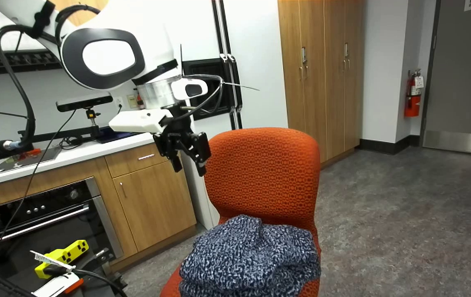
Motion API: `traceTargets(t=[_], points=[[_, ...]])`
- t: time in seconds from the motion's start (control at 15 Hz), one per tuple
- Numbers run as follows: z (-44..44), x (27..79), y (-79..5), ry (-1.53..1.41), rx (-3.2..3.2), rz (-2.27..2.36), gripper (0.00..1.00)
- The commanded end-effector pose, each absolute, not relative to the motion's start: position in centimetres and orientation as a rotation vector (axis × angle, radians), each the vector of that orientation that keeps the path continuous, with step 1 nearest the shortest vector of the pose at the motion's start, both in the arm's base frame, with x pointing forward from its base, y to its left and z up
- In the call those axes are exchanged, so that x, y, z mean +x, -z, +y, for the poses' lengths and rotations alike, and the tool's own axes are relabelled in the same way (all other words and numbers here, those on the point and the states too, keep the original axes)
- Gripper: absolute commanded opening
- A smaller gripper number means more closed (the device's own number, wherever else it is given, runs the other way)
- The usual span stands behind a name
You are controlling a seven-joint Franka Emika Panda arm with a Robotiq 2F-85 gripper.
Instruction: Put the blanket on the seat of the chair then move it to the backrest of the chair
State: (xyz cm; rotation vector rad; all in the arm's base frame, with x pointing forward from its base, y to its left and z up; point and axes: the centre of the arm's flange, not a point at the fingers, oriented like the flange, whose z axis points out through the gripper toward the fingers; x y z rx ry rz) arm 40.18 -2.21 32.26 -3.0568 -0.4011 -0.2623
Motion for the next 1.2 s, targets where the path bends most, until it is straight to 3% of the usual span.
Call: traceTargets(t=[0.0,0.07,0.2,1.13], points=[[-2.5,39.0,-33.1,0.356,-3.022,-0.492,1.00],[-2.3,40.1,-32.6,0.284,-3.047,-0.443,0.96],[-2.4,39.9,-32.8,0.299,-3.043,-0.462,1.00],[-2.3,39.8,-32.7,0.303,-3.042,-0.468,1.00]])
